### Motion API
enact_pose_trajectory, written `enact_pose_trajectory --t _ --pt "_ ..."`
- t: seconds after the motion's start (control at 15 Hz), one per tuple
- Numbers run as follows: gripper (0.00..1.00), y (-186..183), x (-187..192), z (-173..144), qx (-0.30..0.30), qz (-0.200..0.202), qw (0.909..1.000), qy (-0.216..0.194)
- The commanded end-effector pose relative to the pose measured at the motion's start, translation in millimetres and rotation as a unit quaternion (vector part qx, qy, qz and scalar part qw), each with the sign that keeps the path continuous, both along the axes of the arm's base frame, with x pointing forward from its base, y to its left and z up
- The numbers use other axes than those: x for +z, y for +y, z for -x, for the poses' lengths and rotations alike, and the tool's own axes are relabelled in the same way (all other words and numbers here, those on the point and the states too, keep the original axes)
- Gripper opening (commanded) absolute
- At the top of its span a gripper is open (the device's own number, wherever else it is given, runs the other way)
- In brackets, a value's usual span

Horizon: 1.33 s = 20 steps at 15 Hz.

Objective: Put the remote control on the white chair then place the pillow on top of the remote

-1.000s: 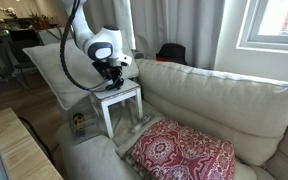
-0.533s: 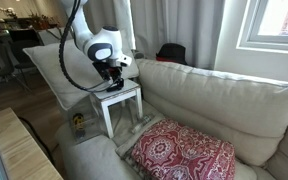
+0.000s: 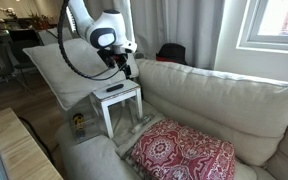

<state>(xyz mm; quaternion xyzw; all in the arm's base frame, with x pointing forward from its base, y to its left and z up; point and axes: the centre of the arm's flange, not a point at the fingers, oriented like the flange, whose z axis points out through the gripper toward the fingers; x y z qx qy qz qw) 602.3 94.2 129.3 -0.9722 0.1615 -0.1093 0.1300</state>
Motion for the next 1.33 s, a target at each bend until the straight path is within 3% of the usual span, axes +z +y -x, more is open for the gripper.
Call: enact_pose_trajectory --t 0.0,0.33,0.4,0.53,0.67,0.73,1.07,1.27 --pt "1.00 -1.4 74.8 21.8 0.016 0.010 0.9998 -0.011" --pt "1.00 33.3 165.2 53.3 0.094 -0.019 0.9945 -0.042" --pt "1.00 33.8 131.3 20.4 0.068 -0.006 0.9968 -0.043" --pt "1.00 42.3 151.5 24.1 0.074 -0.007 0.9957 -0.055" --pt "1.00 37.9 143.6 23.5 0.071 -0.006 0.9963 -0.049" --pt "1.00 41.0 128.6 25.1 0.079 -0.037 0.9953 -0.042" --pt "1.00 70.7 178.9 37.7 0.115 -0.137 0.9801 -0.086" --pt "1.00 77.2 204.8 41.1 0.148 -0.167 0.9679 -0.116"
